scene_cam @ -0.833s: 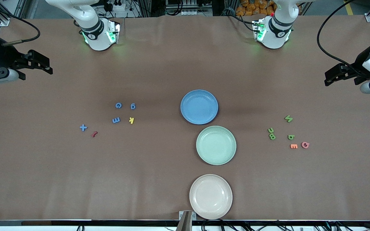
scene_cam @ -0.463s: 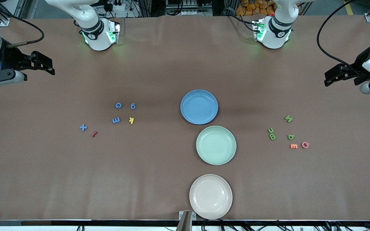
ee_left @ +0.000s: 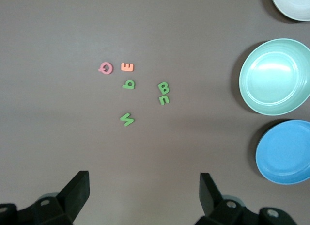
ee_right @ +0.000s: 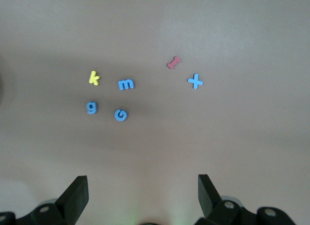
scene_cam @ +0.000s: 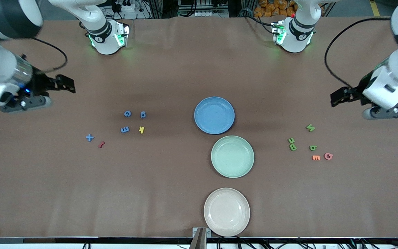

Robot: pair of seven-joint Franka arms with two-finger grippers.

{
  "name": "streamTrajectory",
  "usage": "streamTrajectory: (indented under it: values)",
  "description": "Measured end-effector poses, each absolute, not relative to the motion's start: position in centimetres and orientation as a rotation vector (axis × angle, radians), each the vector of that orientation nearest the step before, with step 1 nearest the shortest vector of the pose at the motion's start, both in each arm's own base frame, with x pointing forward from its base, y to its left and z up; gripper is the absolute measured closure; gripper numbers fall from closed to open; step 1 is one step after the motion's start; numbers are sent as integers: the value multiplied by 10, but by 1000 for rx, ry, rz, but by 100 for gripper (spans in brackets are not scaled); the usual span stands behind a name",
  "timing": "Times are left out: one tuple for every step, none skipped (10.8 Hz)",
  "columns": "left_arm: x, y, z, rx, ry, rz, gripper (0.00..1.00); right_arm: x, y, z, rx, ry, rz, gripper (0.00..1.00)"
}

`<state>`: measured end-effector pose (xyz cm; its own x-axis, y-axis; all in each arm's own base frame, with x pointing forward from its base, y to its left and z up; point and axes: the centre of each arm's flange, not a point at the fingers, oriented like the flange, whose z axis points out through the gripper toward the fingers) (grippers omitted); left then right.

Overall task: Sort letters by color into matching plates
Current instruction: 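Reach the right gripper to blue x while the left gripper reaches green a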

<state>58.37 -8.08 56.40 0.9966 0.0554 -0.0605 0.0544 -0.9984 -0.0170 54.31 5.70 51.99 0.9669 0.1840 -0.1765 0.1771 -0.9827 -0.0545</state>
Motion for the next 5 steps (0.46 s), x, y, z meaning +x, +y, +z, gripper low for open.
streamTrajectory:
  values:
    - [590,-88,548,-3128,-92,94,0,544,55,485,-3106,-291,266,0]
    - [594,-92,534,-3132,-93,91,0,544,50,450,-3147,-314,235,0]
    - [595,-93,520,-3132,-92,98,0,541,47,412,-3180,-345,194,0]
    - [593,-92,508,-3130,-95,100,0,537,43,378,-3206,-388,160,0]
    - [589,-89,492,-3130,-101,85,0,534,41,347,-3213,-489,155,2]
